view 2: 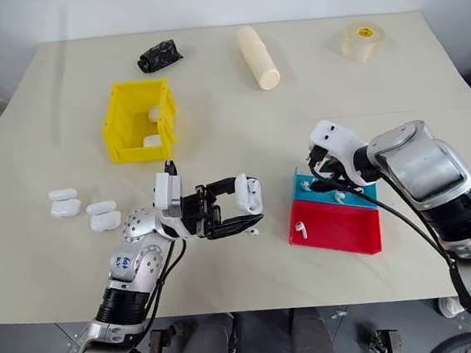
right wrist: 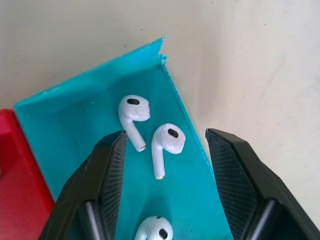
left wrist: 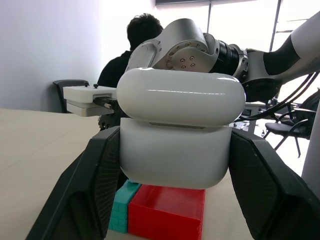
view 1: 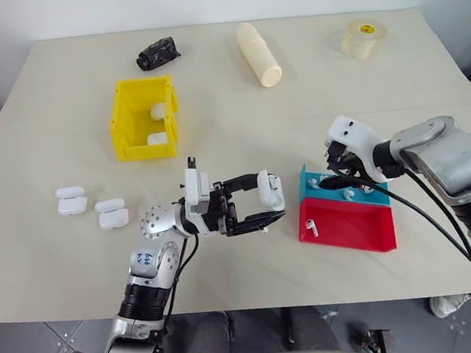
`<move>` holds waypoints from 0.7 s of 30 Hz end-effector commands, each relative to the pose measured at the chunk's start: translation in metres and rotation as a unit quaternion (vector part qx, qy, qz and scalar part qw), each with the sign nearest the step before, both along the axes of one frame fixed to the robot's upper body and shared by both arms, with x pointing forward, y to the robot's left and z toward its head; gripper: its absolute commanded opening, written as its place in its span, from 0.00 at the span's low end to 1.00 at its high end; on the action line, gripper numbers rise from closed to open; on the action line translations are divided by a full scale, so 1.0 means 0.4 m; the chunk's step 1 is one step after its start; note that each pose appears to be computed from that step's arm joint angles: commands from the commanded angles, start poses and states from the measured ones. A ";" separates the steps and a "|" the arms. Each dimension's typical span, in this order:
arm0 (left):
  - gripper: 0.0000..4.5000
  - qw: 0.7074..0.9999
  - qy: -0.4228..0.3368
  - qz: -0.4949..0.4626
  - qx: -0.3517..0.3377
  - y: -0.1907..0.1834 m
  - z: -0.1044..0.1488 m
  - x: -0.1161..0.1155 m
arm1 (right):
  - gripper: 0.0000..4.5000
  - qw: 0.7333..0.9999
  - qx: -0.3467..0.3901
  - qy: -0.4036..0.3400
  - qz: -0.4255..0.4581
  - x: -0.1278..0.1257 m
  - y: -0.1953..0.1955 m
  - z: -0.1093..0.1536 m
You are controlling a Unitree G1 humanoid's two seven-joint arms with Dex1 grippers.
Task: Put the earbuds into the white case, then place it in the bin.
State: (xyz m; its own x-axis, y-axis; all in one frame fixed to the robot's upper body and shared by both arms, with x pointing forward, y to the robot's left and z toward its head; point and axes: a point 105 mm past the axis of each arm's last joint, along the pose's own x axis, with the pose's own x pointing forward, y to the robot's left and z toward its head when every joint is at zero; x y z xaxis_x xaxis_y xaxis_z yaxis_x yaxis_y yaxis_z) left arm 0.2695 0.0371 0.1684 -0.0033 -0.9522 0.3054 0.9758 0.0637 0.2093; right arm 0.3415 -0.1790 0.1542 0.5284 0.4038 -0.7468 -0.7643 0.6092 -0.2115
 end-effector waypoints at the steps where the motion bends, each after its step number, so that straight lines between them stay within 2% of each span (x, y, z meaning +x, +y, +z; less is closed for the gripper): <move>1: 0.63 1.000 -0.016 -0.003 -0.014 0.002 0.024 -0.011 | 0.59 1.000 -0.008 -0.018 0.005 0.012 0.006 0.014; 9: 0.63 1.000 -0.017 0.001 -0.016 0.003 0.026 -0.010 | 0.59 1.000 -0.012 -0.011 0.007 0.016 0.011 -0.002; 12: 0.63 1.000 -0.017 0.002 -0.017 0.003 0.027 -0.011 | 0.45 1.000 -0.010 -0.009 0.008 0.014 0.013 -0.004; 16: 0.63 1.000 -0.017 0.002 -0.017 0.003 0.028 -0.011 | 0.15 1.000 -0.008 -0.006 0.012 0.011 0.017 -0.006; 17: 0.63 1.000 -0.017 0.002 -0.017 0.003 0.028 -0.011 | 0.11 1.000 -0.008 -0.006 0.013 0.010 0.017 -0.006; 21: 0.63 1.000 -0.017 0.001 -0.017 0.002 0.028 -0.011 | 0.11 1.000 -0.007 -0.005 0.014 0.008 0.019 -0.008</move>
State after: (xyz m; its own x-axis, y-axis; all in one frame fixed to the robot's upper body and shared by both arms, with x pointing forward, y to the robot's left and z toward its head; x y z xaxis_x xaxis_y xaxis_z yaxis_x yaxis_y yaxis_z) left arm 0.2710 0.0373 0.1690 0.0124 -0.9511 0.3085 0.9756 0.0792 0.2048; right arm 0.3444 -0.1743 0.1455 0.5136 0.4033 -0.7573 -0.7745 0.5977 -0.2070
